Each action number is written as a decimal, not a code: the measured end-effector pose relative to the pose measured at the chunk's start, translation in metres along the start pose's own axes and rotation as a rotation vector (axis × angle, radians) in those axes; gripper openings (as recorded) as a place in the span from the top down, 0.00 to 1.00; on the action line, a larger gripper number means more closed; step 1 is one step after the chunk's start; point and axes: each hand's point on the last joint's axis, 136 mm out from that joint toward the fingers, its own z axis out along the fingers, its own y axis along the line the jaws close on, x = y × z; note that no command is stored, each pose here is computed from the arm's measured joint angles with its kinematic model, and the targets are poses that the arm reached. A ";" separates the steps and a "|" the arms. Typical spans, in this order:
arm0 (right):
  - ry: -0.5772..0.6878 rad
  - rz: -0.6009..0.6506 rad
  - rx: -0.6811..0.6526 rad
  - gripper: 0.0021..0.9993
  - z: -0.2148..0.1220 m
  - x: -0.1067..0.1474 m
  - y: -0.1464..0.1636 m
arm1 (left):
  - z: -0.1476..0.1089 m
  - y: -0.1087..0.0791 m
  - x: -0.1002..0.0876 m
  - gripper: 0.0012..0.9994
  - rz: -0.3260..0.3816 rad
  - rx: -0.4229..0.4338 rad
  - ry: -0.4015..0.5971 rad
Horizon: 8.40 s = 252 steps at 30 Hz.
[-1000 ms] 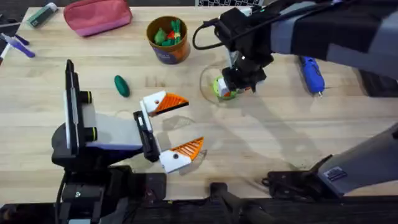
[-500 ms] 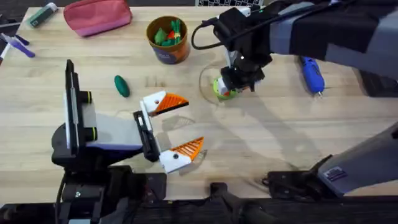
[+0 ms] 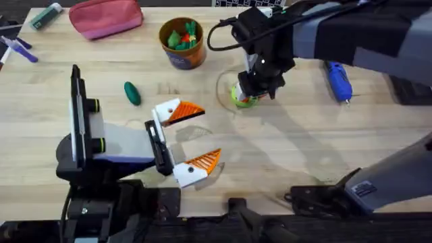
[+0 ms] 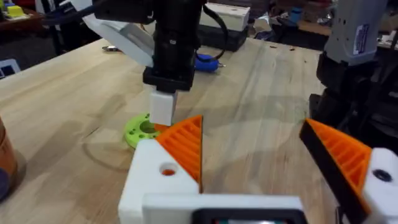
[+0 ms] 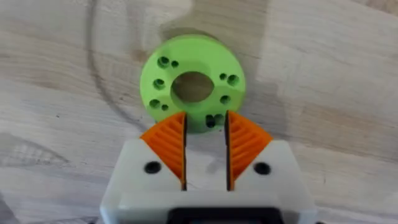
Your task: Pick up the gripper from the table and insert it into the empty holder that is missing its gripper. Then pick up a screw, insert it into the mounting hole, and use the screwdriver to tighten it. Finally, clean up the table by picking up the vegetable and placing it into the bucket.
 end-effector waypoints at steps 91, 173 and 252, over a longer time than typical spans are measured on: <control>-0.237 -0.694 -0.118 1.00 -0.224 -0.003 0.127 | 0.000 0.000 0.000 0.01 0.003 0.000 0.000; -0.230 -1.284 -0.225 1.00 -0.197 0.034 0.214 | 0.000 0.000 0.000 0.01 0.003 0.000 0.000; -0.194 -1.287 -0.219 1.00 -0.188 0.035 0.214 | 0.000 0.000 0.000 0.01 0.003 0.000 0.000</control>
